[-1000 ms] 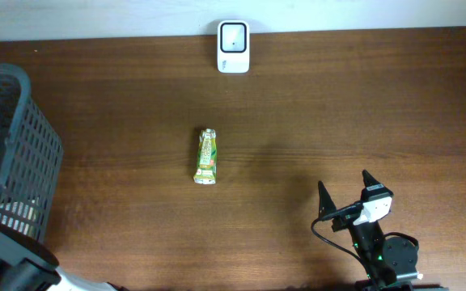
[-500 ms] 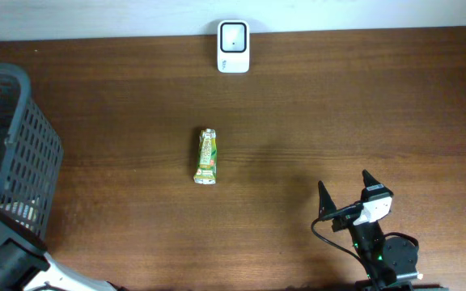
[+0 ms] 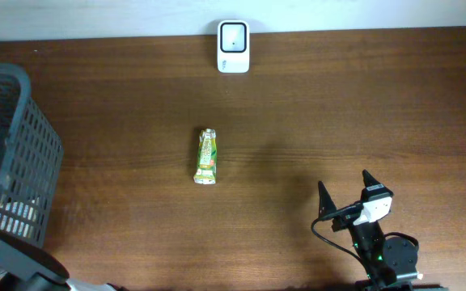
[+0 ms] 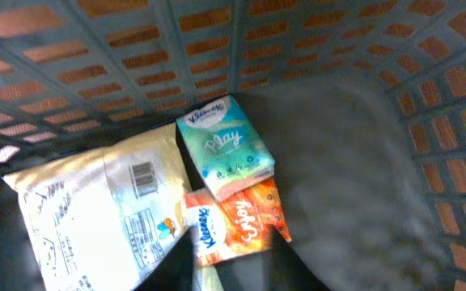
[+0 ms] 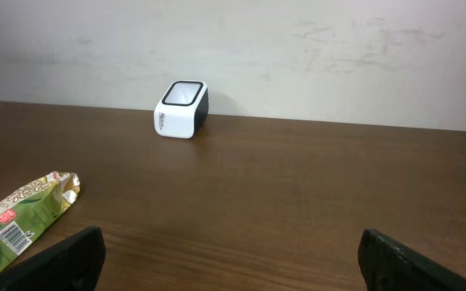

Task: Scan the item barcode
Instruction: 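Reach the left gripper into the basket and grasp the teal tissue pack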

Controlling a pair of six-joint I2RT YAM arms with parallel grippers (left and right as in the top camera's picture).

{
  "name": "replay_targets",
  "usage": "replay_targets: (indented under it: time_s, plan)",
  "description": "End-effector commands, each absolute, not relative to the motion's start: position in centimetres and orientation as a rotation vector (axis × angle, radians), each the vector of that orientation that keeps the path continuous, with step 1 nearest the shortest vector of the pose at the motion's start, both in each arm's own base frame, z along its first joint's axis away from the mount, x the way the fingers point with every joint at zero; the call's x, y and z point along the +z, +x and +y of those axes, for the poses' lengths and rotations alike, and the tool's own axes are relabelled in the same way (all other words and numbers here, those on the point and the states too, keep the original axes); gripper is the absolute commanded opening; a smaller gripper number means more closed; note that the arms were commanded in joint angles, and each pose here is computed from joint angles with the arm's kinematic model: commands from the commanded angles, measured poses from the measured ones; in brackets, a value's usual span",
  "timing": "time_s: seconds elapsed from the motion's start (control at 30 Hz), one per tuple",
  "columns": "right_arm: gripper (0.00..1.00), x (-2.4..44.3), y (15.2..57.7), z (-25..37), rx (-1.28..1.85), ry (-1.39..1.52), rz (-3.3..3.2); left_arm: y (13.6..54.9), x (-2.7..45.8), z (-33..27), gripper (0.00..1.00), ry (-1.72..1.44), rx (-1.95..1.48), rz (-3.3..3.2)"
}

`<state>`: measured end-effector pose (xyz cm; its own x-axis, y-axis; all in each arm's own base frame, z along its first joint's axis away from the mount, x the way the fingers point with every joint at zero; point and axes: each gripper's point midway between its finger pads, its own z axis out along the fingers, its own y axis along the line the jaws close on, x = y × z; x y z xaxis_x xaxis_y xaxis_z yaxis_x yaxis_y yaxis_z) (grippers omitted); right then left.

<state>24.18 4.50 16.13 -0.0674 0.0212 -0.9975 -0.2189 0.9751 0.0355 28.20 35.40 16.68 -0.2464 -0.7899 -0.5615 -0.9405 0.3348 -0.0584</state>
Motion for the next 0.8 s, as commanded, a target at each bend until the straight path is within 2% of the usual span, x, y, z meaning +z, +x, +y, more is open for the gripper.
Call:
replay_targets:
  time_s: [0.0,0.07,0.23,0.33,0.4,0.43,0.47,0.5,0.57,0.63,0.7,0.77]
  plan:
    - [0.99,15.9,24.1,4.6,0.209,-0.148,1.633,29.0,15.5,37.1,0.87,-1.472,0.455,2.124]
    - [0.99,15.9,24.1,4.6,0.209,-0.148,1.633,29.9,11.2,38.2,0.84,-1.362,0.488,2.277]
    - [0.99,15.9,24.1,4.6,0.209,-0.148,1.633,30.9,7.2,39.2,0.84,-1.261,0.513,2.378]
    - [0.99,15.9,24.1,4.6,0.209,-0.148,1.633,30.8,5.9,39.1,0.63,-1.272,0.502,2.406]
    - [0.99,15.9,24.1,4.6,0.209,-0.148,1.633,30.8,5.4,39.0,0.60,-1.274,0.498,2.415]
    - [0.99,15.9,24.1,4.6,0.209,-0.148,1.633,30.7,5.4,39.0,0.49,-1.275,0.498,2.416]
    - [0.99,15.9,24.1,4.6,0.209,-0.148,1.633,30.7,5.4,39.0,0.28,-1.276,0.498,2.416]
    - [0.99,15.9,24.1,4.6,0.209,-0.148,1.633,30.9,5.4,38.9,0.00,-1.273,0.485,2.419]
    - [0.99,15.9,24.1,4.6,0.209,-0.148,1.633,31.3,5.9,38.5,0.00,-1.256,0.441,2.412]
    - [0.99,15.9,24.1,4.6,0.209,-0.148,1.633,32.4,9.5,38.0,0.00,-1.204,0.384,2.347]
    - [0.99,15.9,24.1,4.6,0.209,-0.148,1.633,33.7,18.6,36.4,0.00,-1.072,0.328,2.183]
    - [0.99,15.9,24.1,4.6,0.209,-0.148,1.633,33.9,25.7,34.1,0.00,-0.958,0.318,2.060]
